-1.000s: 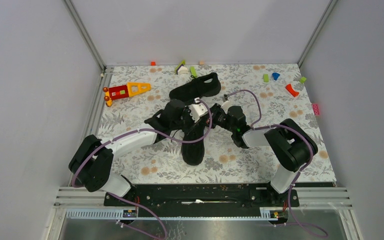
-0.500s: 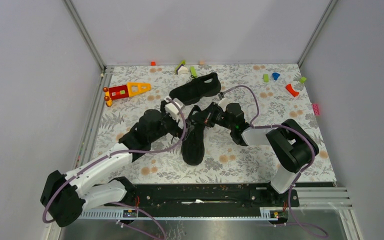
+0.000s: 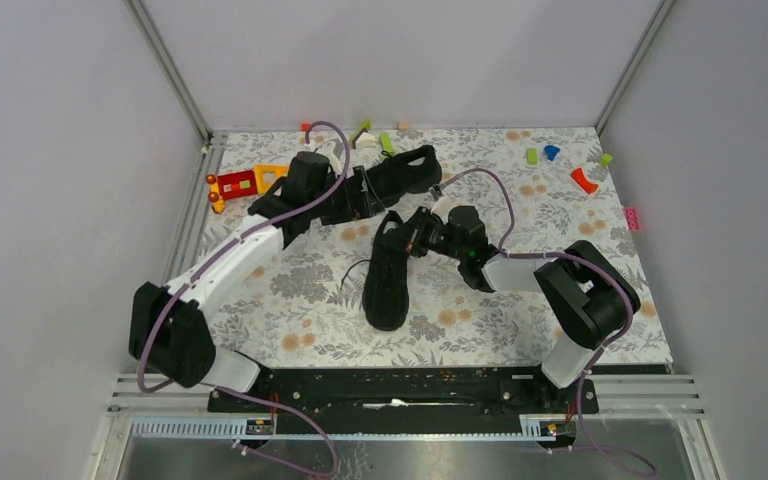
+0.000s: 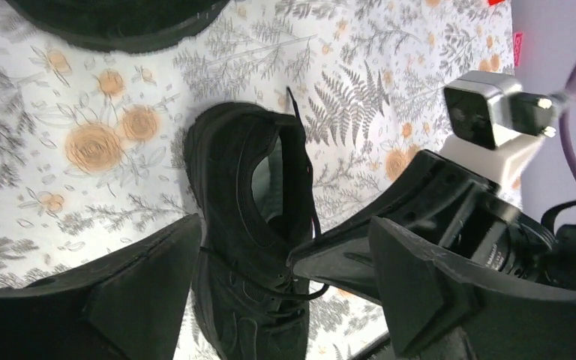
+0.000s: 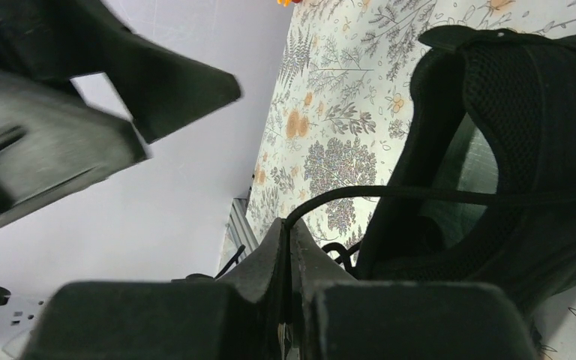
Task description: Tie the shoes
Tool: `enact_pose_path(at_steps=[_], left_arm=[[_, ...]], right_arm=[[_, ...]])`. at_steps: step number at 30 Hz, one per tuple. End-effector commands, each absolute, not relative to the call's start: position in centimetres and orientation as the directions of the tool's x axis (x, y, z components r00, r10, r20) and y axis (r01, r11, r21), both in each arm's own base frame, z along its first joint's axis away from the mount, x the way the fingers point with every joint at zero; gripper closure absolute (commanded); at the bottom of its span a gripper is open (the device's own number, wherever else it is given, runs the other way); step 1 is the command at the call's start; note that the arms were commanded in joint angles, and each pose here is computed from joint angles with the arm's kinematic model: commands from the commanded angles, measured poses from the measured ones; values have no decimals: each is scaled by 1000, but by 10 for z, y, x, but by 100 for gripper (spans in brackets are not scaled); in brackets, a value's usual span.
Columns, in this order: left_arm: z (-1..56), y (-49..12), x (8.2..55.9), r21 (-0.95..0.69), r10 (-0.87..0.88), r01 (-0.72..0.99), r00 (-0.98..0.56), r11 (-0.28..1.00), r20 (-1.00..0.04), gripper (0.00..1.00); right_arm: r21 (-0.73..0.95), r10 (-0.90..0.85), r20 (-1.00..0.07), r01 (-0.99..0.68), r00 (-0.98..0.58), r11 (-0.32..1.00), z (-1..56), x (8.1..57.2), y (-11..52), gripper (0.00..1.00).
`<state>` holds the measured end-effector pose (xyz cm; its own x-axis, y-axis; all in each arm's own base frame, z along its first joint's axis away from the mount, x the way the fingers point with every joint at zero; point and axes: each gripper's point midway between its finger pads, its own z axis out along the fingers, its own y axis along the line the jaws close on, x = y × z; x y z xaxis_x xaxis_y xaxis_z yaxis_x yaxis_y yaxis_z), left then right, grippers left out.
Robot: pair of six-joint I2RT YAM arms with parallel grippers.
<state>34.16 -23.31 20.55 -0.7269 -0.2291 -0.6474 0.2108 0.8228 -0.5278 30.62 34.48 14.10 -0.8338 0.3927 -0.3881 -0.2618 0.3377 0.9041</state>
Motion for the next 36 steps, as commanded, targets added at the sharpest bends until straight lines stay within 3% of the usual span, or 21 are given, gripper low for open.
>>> enact_pose_path(at_steps=[1,8,15,21,28,32,36], left_arm=[[201,-248,335,-651,-242,128,-861,748,-447,16],[183,-276,330,-719,-144,109,-949,686,-282,27],[165,-287,317,-724,-80,117,-970,680,-232,27],[161,-289,314,-724,-66,117,-974,680,-219,45],[157,-291,314,-725,-58,110,-978,680,-203,49],[155,-292,312,-727,-50,109,-980,678,-193,61],[153,-291,312,-721,-53,102,-981,685,-189,83]], right_arm=[[870,368,-481,-382,-796,311,176,304,355,100],[862,366,-494,-392,-789,320,177,305,355,100],[859,355,-499,-396,-791,324,176,304,358,100],[858,350,-501,-401,-791,322,177,302,361,100],[853,355,-514,-420,-781,310,183,300,360,100],[848,361,-525,-433,-771,306,187,300,360,100],[840,367,-539,-449,-758,304,194,302,360,100]])
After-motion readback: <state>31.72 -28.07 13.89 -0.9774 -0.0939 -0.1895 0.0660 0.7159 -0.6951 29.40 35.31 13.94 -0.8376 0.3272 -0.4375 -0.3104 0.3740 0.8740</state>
